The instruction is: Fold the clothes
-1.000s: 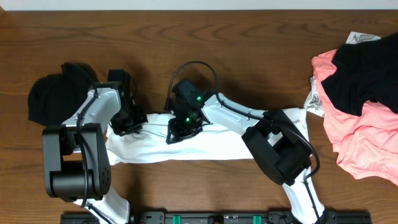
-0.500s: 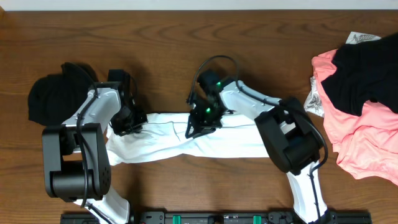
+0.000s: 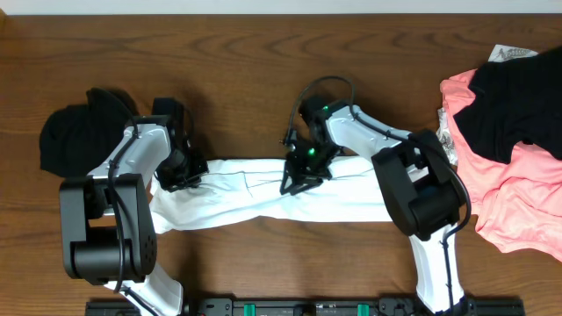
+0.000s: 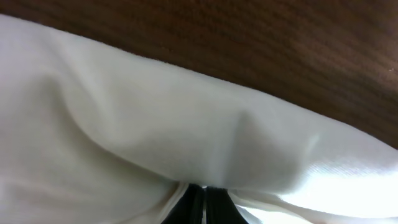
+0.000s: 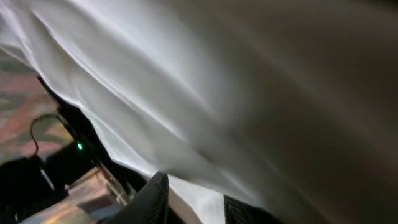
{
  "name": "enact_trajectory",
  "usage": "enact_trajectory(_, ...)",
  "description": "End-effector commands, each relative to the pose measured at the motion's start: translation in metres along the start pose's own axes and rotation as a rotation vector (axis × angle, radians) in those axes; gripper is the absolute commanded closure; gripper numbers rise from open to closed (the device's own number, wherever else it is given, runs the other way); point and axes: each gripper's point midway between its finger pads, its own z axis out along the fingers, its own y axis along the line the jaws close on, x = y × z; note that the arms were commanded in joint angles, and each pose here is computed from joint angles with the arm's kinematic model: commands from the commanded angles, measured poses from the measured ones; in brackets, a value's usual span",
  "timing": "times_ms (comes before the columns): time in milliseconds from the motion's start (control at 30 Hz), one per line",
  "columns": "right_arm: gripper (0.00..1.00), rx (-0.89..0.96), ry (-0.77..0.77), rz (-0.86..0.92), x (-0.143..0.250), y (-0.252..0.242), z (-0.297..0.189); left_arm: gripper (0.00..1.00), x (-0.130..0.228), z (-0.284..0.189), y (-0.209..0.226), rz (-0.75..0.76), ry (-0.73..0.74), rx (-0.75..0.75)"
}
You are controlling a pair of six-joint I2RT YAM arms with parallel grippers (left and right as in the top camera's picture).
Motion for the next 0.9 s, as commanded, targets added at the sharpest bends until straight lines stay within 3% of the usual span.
enact_trajectory(0, 0.71, 0.120, 0.018, -0.037, 0.006, -0.031, -0.002, 0.94, 0.006, 0.024, 0.037, -0.011, 0.041, -0.155)
enact_trajectory(200, 0.70, 0.112, -0.093, -0.153, 0.014, -0.003, -0.056, 0.94, 0.006, 0.024, 0.037, -0.011, 0.042, -0.155)
enact_trajectory(333, 0.69, 0.215, -0.211, -0.160, 0.022, -0.007, -0.107, 0.94, 0.006, 0.024, 0.037, -0.011, 0.042, -0.155)
enact_trajectory(467, 0.60, 0.383, -0.353, -0.071, 0.032, -0.038, -0.167, 0.94, 0.006, 0.024, 0.037, -0.011, 0.042, -0.156)
enact_trajectory(600, 0.49, 0.436, -0.426, 0.057, 0.041, -0.077, -0.207, 0.94, 0.006, 0.024, 0.037, -0.011, 0.042, -0.156)
enact_trajectory(867, 0.45, 0.394, -0.411, 0.333, 0.082, -0.169, -0.217, 0.94, 0.007, 0.024, 0.037, -0.011, 0.045, -0.157)
